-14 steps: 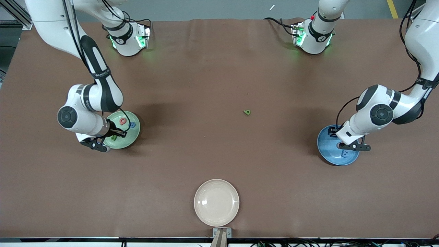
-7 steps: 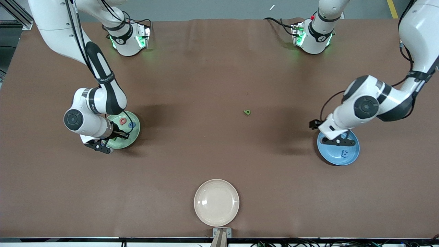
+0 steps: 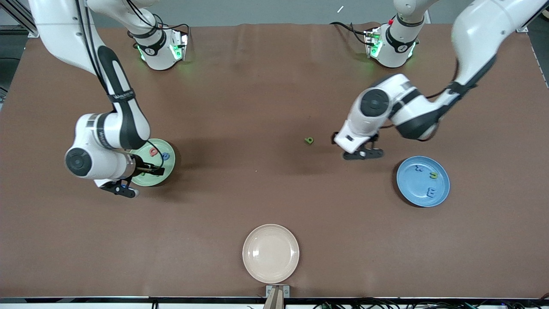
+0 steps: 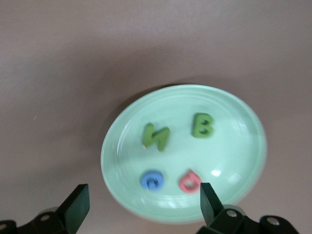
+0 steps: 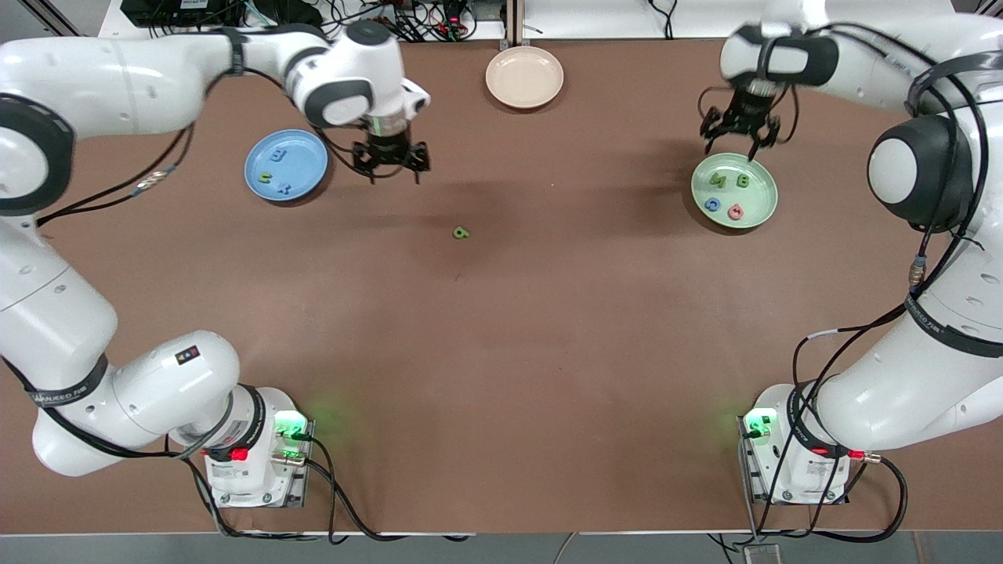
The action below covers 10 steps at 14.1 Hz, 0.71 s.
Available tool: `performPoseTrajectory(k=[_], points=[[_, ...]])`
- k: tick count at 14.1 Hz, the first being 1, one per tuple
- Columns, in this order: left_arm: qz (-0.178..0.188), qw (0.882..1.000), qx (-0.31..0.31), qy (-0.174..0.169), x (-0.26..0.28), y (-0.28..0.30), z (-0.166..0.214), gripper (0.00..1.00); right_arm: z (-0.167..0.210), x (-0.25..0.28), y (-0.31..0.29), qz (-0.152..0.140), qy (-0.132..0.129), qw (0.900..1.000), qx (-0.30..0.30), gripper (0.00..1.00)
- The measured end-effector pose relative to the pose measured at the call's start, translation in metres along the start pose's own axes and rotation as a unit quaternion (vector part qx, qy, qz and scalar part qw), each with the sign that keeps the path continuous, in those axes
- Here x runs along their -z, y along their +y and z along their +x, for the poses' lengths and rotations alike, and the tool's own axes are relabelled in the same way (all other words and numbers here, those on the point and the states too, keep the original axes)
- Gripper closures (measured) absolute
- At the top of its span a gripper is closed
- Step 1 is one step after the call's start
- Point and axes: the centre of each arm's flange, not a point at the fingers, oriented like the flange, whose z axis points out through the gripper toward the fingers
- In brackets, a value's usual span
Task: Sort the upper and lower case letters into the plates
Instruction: 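Grasp the green a with the left gripper while the right gripper withdraws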
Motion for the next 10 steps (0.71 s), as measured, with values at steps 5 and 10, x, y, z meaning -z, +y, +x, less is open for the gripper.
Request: performPoseTrajectory(k=[5, 10], points=[[0.011, 0.994, 0.107, 0.016, -0.045, 0.059, -0.018, 0.00, 0.007, 0.112, 0.061, -0.017, -0.008, 0.996, 0.083, 0.00], [-0.033, 0.989, 0.146, 0.018, -0.053, 0.074, -0.017, 0.00, 0.010, 0.139, 0.126, -0.002, 0.014, 0.995, 0.104, 0.00]])
